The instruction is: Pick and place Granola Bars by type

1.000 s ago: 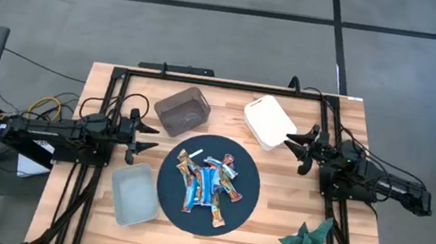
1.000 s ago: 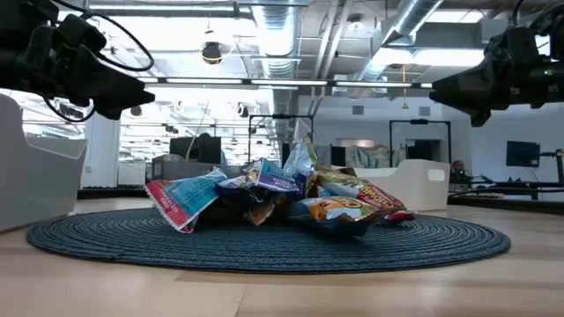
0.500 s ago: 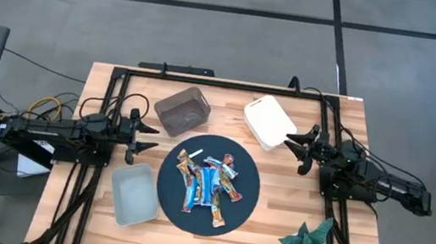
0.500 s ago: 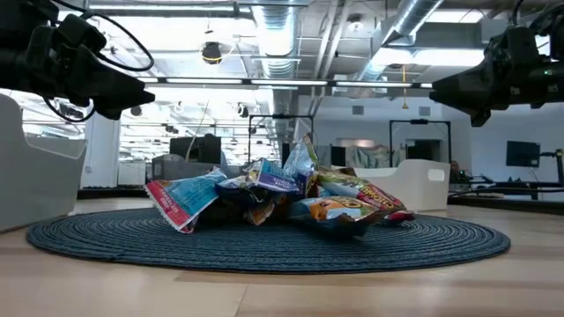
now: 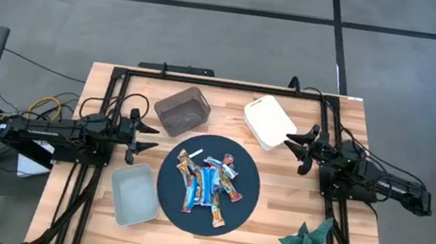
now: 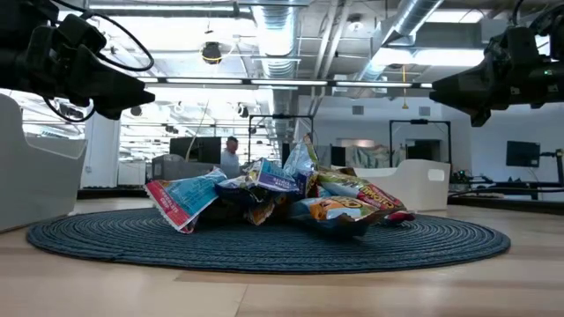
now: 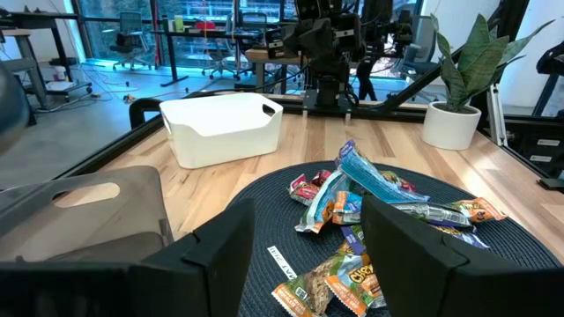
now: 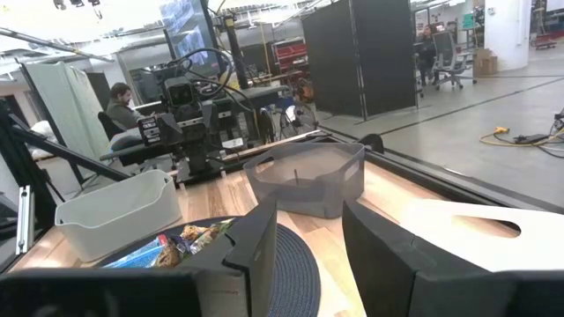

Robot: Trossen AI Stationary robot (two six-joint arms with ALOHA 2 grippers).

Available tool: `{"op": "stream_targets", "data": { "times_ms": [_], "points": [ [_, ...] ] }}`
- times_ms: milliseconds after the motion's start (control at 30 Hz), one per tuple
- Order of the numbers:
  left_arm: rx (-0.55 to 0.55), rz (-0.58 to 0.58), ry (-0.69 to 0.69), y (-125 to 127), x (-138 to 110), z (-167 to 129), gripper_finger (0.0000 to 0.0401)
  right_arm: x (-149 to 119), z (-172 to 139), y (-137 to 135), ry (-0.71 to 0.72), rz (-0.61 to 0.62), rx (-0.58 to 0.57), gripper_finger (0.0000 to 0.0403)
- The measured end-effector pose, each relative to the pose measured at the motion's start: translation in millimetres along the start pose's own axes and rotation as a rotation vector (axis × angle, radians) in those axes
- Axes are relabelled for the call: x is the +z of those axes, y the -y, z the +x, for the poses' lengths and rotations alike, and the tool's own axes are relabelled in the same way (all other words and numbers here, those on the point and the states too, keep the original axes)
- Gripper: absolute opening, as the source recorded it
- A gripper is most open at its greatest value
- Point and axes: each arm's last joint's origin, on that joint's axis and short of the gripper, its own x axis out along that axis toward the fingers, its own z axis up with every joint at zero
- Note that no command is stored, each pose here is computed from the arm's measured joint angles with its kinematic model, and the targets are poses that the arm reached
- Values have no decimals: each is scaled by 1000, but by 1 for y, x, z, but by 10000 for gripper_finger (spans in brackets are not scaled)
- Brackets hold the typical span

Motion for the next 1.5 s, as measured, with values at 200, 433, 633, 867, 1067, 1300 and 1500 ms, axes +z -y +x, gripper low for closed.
{"op": "stream_targets", "data": {
  "times_ms": [200, 433, 633, 867, 1067, 1300, 1500],
  "points": [
    [0, 0, 0, 0, 0, 0, 203, 0, 0, 0, 0, 0, 0, 125],
    [0, 0, 0, 0, 0, 0, 203, 0, 0, 0, 0, 0, 0, 125],
    [0, -66, 22, 0, 2, 0, 203, 0, 0, 0, 0, 0, 0, 125],
    [28, -641, 77, -1, 5, 0, 203, 0, 0, 0, 0, 0, 0, 125],
    [36, -1107, 130, -2, 8, 0, 203, 0, 0, 0, 1, 2, 1, 125],
    [116, -1115, 167, -5, 6, -1, 203, 17, -2, -3, 167, 567, 74, 125],
    [215, -1114, 208, -8, 5, -1, 203, 22, -3, -3, 207, 733, 115, 125]
  ]
}}
